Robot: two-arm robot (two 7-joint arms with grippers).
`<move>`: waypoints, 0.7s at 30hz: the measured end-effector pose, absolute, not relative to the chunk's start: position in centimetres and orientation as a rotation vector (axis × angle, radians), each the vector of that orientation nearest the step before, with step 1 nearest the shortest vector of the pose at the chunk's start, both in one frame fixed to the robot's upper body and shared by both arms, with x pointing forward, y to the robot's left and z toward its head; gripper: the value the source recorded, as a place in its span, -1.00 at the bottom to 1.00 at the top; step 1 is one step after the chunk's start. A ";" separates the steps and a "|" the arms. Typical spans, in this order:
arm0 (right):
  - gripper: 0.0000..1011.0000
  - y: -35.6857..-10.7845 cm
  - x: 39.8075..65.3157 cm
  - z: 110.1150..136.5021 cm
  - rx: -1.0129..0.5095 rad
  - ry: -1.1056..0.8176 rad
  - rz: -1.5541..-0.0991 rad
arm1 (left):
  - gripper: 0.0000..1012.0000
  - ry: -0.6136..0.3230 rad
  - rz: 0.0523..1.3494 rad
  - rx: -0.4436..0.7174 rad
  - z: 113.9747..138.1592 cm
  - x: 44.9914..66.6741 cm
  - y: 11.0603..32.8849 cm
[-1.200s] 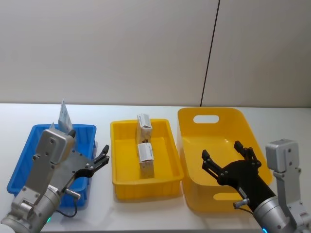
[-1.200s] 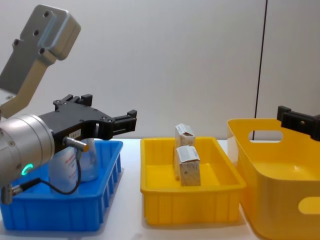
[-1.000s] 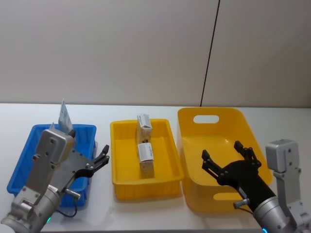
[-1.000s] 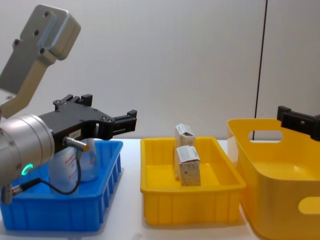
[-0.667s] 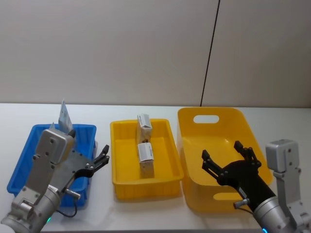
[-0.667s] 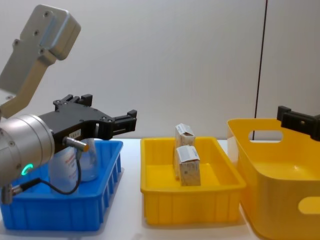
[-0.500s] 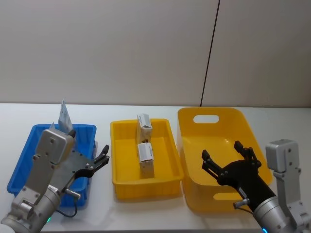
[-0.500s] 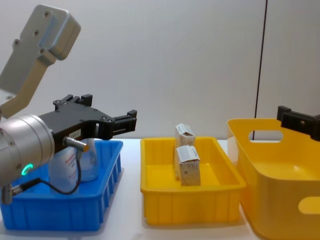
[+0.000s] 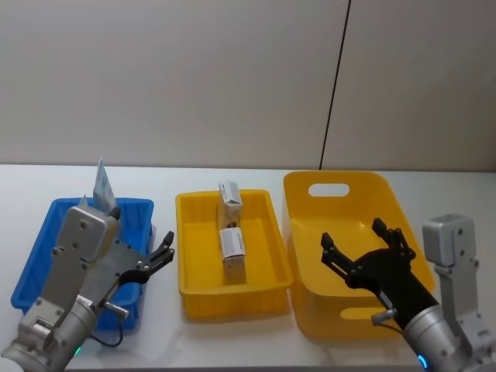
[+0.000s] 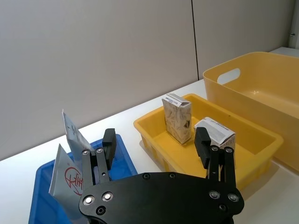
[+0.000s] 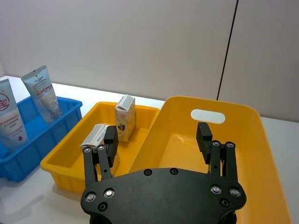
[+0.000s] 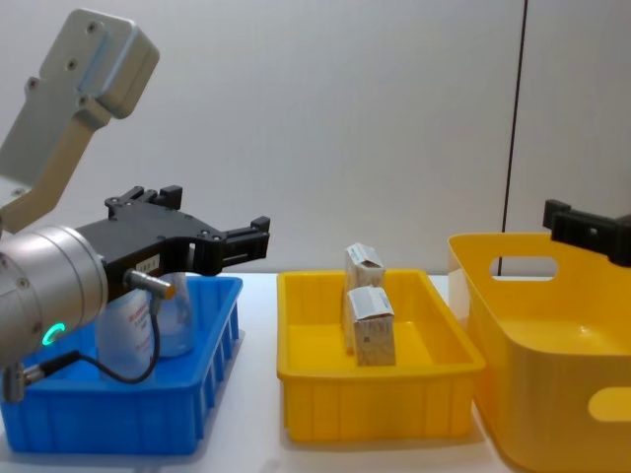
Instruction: Bimanual collaborative sorting of washing and personal care products
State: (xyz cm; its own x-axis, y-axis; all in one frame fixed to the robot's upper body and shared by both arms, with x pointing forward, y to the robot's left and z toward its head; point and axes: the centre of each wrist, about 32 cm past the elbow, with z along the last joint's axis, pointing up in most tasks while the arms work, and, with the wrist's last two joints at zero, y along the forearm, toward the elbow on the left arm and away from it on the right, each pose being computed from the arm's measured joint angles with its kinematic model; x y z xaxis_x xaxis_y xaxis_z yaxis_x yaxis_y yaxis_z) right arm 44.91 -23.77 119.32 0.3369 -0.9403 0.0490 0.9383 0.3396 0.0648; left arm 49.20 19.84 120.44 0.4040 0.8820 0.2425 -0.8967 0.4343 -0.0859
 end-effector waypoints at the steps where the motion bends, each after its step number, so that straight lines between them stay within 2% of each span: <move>1: 0.99 -23.8 45.1 119.4 0.026 -0.084 -1.223 | 0.98 -0.268 1.124 0.061 120.4 49.2 19.8; 21: 0.99 -23.9 50.0 121.9 -0.002 -0.065 -1.152 | 0.98 -0.268 1.124 0.061 120.4 49.2 19.8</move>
